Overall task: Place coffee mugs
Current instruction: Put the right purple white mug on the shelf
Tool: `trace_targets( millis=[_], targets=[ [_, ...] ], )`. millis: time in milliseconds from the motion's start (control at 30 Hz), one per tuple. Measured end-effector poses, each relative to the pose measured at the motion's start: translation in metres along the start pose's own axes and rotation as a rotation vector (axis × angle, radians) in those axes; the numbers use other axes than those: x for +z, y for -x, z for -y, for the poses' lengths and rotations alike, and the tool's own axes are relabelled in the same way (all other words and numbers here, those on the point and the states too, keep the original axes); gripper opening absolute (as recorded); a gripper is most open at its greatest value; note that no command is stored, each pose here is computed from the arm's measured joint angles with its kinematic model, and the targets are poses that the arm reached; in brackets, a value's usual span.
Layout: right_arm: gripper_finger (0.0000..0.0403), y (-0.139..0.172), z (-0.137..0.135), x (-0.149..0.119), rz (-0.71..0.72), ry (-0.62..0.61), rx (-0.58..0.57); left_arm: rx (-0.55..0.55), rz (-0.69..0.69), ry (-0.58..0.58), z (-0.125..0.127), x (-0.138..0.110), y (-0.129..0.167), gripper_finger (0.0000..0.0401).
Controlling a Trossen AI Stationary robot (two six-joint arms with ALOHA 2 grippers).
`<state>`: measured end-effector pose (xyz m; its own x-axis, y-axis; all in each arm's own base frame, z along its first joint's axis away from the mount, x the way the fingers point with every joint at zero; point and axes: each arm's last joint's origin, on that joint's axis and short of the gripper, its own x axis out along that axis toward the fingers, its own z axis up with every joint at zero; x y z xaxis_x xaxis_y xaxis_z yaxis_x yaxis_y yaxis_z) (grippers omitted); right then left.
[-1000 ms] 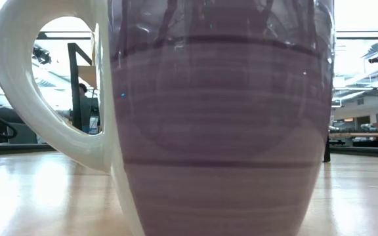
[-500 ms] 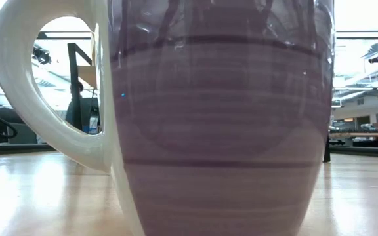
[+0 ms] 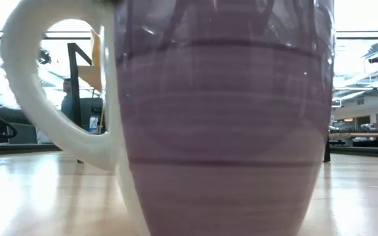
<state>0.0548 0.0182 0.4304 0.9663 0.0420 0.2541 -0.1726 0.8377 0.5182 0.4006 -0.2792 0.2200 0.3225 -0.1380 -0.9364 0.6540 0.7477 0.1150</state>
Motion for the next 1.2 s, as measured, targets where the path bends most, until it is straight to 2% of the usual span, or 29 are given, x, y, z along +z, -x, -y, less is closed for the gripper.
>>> trace_targets(
  millis=[233,433,667,867,1200],
  targets=[
    [0.0073,0.0,0.0,0.0,0.0,-0.006,0.0,-0.002,-0.042,0.052,-0.01,-0.005,-0.008,0.0094],
    [0.0073,0.0,0.0,0.0,0.0,-0.007,0.0,-0.01,-0.044,0.215,-0.034,-0.009,-0.009,0.0023],
    [0.0073,0.0,0.0,0.0,0.0,-0.007,0.0,0.014,-0.044,0.498,-0.076,-0.02,-0.01,0.0027],
    [0.0073,0.0,0.0,0.0,0.0,-0.023,0.0,-0.032,-0.03,0.723,-0.103,-0.028,-0.008,0.0025],
    [0.0073,0.0,0.0,0.0,-0.003,-0.026,0.006,-0.041,-0.007,0.769,-0.106,-0.026,-0.008,0.0034]
  ],
)
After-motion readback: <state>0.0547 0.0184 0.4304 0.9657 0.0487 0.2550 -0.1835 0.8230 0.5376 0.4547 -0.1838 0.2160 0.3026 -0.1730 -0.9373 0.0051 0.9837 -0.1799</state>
